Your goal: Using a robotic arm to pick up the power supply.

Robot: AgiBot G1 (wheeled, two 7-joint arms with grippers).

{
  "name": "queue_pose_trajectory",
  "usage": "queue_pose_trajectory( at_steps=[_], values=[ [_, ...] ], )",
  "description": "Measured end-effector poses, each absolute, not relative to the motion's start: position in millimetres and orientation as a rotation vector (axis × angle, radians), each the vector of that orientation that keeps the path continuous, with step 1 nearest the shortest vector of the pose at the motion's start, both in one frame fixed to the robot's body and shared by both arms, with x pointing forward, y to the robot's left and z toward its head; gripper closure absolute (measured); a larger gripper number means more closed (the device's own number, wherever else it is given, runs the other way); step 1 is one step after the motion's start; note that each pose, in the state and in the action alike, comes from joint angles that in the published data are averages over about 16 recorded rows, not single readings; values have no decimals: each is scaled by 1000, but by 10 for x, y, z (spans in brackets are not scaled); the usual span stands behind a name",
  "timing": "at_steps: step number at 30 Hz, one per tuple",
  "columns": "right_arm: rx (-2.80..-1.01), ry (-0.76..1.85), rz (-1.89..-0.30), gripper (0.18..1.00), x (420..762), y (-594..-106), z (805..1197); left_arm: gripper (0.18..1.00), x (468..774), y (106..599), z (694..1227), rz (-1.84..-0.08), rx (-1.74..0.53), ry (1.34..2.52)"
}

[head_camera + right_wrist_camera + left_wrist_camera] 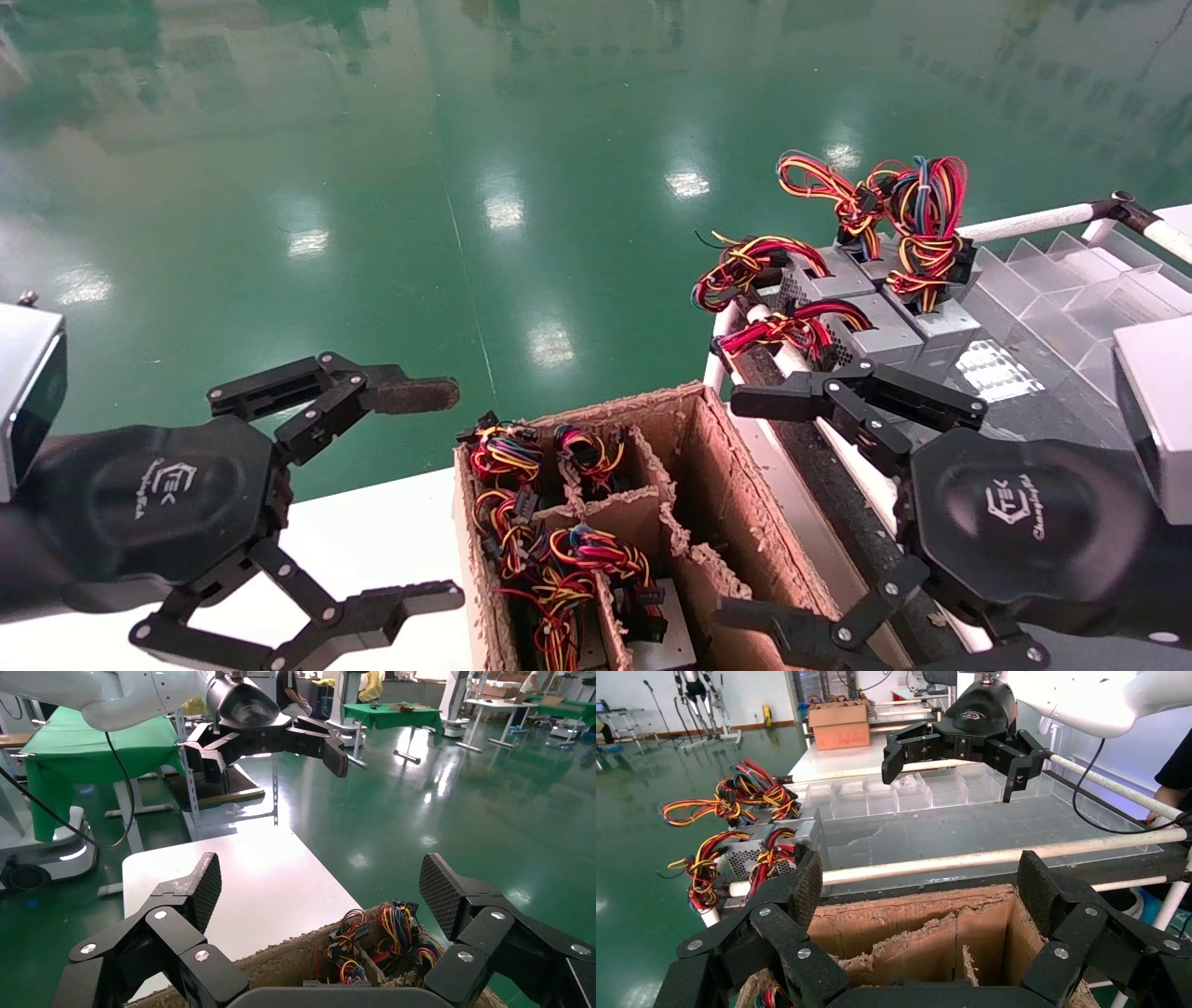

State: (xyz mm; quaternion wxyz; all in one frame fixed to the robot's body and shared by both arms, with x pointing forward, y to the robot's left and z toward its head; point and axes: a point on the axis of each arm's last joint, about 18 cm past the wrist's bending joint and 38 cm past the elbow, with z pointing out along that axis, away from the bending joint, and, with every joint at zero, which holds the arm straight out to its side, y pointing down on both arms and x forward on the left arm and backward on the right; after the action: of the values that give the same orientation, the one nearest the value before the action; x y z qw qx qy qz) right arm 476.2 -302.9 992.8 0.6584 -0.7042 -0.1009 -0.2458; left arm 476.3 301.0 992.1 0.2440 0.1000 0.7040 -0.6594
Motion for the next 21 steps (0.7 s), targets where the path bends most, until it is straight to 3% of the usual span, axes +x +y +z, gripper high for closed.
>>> queue_pose_trajectory(
  at_steps=[21],
  values=[
    [-1595, -229, -557, 178, 4762, -3029, 9928, 184, 4763, 3010, 9921, -1801, 273, 1923]
  ],
)
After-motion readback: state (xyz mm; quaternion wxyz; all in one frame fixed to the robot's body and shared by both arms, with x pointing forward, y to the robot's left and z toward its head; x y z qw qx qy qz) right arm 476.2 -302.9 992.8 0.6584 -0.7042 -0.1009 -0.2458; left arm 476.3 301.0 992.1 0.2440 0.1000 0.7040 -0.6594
